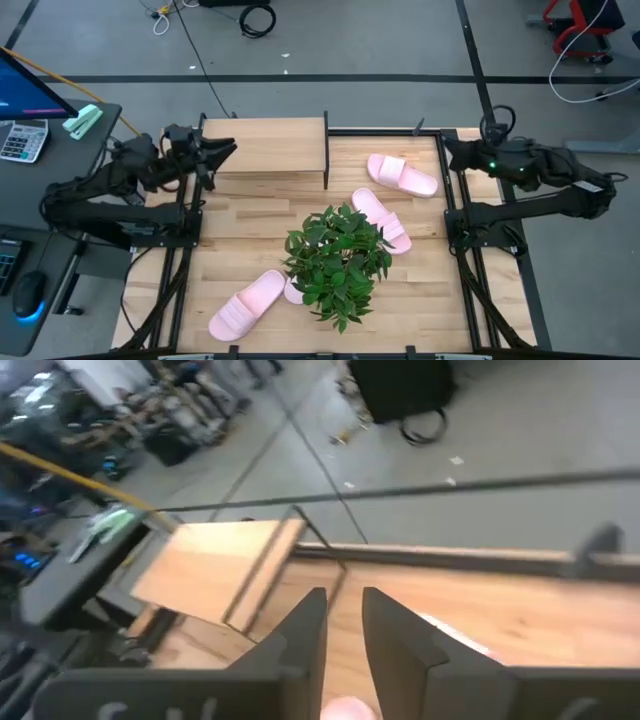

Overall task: Pick and place slides into the shelf
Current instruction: Put the pink slide on the shelf

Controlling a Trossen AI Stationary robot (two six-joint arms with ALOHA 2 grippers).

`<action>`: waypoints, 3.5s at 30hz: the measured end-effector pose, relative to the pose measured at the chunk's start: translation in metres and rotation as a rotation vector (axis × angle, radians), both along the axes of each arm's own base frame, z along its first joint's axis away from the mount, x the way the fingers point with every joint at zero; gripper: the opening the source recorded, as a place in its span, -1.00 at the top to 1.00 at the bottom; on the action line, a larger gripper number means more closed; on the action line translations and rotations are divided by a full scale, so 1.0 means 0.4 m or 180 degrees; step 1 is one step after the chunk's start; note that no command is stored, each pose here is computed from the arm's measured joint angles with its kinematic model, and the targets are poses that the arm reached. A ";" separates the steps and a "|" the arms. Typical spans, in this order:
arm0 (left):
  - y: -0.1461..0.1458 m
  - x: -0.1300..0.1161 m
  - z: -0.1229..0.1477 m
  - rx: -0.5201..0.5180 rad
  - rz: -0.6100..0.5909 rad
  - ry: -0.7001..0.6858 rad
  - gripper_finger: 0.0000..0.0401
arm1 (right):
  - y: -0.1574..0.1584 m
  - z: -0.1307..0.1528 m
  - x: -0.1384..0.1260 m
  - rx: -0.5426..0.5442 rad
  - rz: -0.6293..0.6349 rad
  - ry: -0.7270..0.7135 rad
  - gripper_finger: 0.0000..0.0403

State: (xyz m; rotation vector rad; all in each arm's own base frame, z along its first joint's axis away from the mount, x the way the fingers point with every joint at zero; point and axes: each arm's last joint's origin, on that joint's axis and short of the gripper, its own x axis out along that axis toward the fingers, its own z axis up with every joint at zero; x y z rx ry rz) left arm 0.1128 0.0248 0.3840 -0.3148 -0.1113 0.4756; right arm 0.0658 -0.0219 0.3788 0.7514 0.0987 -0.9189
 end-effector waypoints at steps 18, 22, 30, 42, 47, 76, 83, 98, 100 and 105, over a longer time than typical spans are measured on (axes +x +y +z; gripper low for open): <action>0.016 0.019 0.003 0.0079 0.0140 0.0138 0.47 | -0.018 -0.023 0.006 0.0444 -0.0363 0.0079 0.20; 0.019 0.031 -0.001 0.0069 0.0141 0.0187 0.48 | -0.023 -0.026 0.004 0.0486 -0.0431 0.0121 0.12; 0.022 0.052 -0.009 -0.0017 0.0140 0.0227 0.48 | -0.035 -0.038 -0.010 0.0630 -0.0638 0.0258 0.01; 0.022 0.063 -0.016 0.0064 0.0052 0.0344 0.53 | -0.046 -0.045 0.003 0.0974 -0.0527 0.0259 0.02; 0.022 0.062 -0.018 0.0063 0.0051 0.0382 0.56 | -0.050 -0.048 0.014 0.1035 -0.0519 0.0290 0.02; 0.017 -0.001 -0.017 0.0240 0.0325 0.0515 0.49 | -0.073 -0.071 0.086 0.1428 -0.0438 0.0494 0.02; 0.012 -0.040 -0.017 0.0280 0.0425 0.0536 0.52 | -0.082 -0.085 0.116 0.1547 -0.0333 0.0663 0.02; 0.011 -0.050 -0.014 0.0213 0.0435 0.0449 0.52 | -0.089 -0.096 0.140 0.1660 -0.0233 0.0796 0.02; 0.011 -0.050 -0.014 0.0214 0.0435 0.0452 0.51 | -0.089 -0.097 0.141 0.1679 -0.0215 0.0793 0.02; 0.011 -0.050 -0.015 0.0213 0.0434 0.0468 0.49 | -0.090 -0.098 0.144 0.1694 -0.0218 0.0804 0.02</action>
